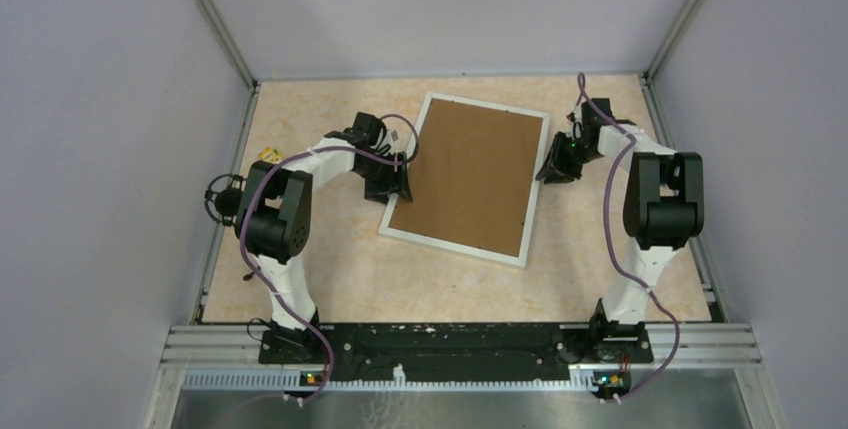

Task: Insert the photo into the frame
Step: Install the photo frame at the center of the board.

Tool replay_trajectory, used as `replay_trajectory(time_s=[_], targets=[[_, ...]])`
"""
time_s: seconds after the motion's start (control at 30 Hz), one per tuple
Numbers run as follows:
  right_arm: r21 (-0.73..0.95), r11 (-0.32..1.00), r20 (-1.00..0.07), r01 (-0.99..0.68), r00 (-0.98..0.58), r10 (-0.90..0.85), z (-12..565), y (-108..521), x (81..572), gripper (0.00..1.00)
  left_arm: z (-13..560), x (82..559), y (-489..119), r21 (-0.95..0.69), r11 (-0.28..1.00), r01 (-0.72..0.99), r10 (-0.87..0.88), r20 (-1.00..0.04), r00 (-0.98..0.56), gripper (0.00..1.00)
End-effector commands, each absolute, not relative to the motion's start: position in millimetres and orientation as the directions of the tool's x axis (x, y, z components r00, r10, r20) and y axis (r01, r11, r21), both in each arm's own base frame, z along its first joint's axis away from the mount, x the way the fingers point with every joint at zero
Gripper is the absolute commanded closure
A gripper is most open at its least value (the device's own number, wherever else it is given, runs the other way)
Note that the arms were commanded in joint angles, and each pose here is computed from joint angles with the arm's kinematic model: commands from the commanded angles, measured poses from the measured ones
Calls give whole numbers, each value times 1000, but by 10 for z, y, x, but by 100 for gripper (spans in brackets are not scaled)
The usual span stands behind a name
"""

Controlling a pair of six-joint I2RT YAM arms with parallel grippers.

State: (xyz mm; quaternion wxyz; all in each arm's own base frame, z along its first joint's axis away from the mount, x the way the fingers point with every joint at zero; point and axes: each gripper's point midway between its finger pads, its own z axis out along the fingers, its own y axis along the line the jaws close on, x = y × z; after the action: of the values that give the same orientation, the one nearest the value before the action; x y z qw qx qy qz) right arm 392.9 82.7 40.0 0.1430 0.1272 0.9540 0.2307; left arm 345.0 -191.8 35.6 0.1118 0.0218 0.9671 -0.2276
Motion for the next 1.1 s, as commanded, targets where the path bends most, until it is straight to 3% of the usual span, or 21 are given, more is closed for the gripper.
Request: replay_trajectory(time_s=[0.0,0.67,1.07], targets=[[490,859,-223,147,-932,287,313,877,3945,73,419,3403,-2080,-493,862,119,11,-217,-976,32],[477,867,-206,146,-940,271,280,875,3787,73,433,3404,-2092,-500,857,122,10,-220,-976,33],[208,939,-126,273,-945,303,-344,1100,3450,74,417,3391,-2115,-511,850,124,17,-209,-978,33]])
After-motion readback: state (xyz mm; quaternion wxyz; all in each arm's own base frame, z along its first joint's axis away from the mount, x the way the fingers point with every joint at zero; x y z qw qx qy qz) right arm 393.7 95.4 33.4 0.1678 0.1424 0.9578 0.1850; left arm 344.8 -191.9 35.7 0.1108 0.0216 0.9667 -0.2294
